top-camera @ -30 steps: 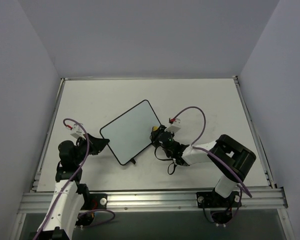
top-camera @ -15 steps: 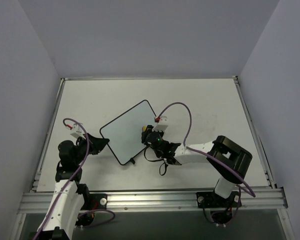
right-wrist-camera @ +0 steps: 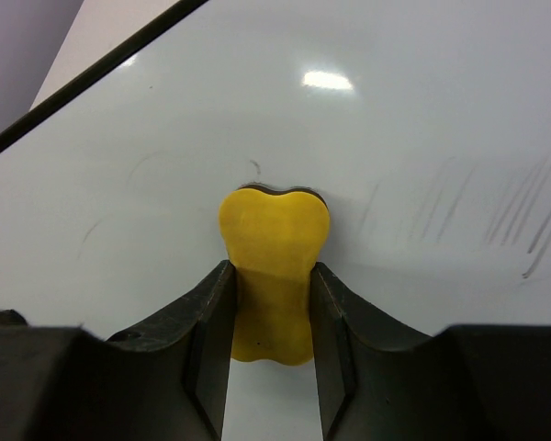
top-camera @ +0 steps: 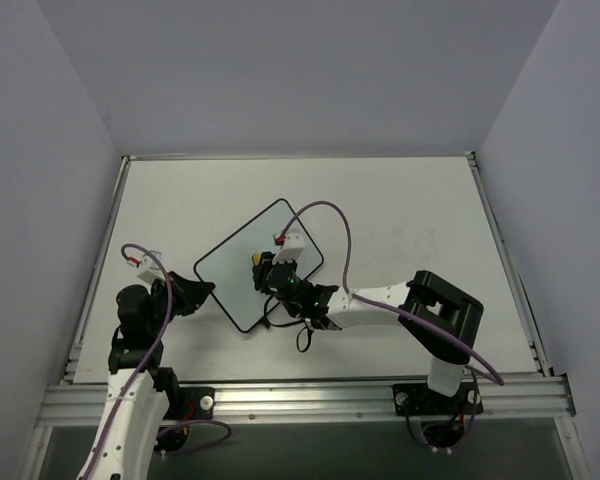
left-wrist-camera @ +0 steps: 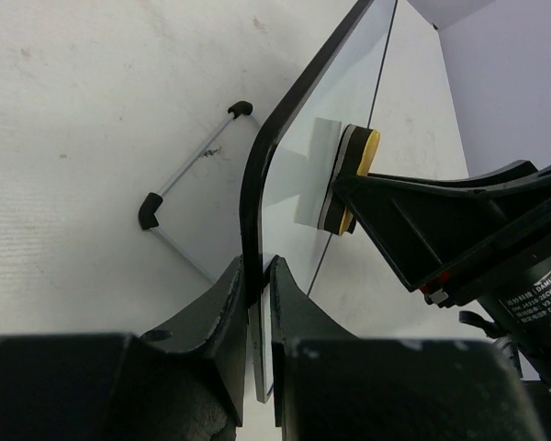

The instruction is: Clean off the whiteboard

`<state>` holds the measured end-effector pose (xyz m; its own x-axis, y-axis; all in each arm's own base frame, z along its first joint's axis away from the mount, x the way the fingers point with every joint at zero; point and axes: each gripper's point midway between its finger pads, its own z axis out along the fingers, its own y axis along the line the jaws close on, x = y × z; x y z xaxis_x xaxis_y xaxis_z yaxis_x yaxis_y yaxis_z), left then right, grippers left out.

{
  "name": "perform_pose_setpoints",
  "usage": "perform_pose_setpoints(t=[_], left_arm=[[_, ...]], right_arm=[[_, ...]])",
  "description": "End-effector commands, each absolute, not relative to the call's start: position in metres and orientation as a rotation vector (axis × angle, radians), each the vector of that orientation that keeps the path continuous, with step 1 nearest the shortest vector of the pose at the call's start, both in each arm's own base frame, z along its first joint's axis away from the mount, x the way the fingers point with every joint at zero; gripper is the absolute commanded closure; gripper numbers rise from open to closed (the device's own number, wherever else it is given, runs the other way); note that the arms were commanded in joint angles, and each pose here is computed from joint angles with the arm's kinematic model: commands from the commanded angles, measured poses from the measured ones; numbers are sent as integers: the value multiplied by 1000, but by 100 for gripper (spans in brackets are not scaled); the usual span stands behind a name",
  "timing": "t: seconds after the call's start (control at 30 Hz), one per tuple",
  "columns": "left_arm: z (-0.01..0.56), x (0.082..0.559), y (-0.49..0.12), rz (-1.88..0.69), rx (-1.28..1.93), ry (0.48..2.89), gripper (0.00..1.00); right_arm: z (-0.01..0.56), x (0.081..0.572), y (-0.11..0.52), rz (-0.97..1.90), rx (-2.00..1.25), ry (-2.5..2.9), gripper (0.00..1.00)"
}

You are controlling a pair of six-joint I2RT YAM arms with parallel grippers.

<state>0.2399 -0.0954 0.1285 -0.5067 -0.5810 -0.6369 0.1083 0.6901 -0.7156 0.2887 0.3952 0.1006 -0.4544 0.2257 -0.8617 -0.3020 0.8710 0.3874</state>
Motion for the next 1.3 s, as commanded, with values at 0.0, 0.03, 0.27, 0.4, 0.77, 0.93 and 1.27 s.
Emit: perform_pose_setpoints(t=[0.0,0.03,0.27,0.4,0.77,0.93,1.27], left_arm=[[134,238,-91,-847,-410,1949,82],[133,238,-91,-844,-414,1955,82],[122,237,-93,-817,-447,2018,87],[122,238,-94,-815,-441,2023,91],[123,237,-97,-806,-422,2025,98],[124,237,-98,-801,-414,2025,98],[124,236,-99,-797,-403,2027,98]], right_arm=[[103,276,418,647,-131,1950,100],[104,274,420,643,-138,1946,100],[115,265,443,678,-202,1925,100],[118,255,463,686,-267,1916,100],[116,252,488,671,-332,1931,100],[106,266,472,642,-289,1965,100],[91,304,415,626,-122,2017,100]])
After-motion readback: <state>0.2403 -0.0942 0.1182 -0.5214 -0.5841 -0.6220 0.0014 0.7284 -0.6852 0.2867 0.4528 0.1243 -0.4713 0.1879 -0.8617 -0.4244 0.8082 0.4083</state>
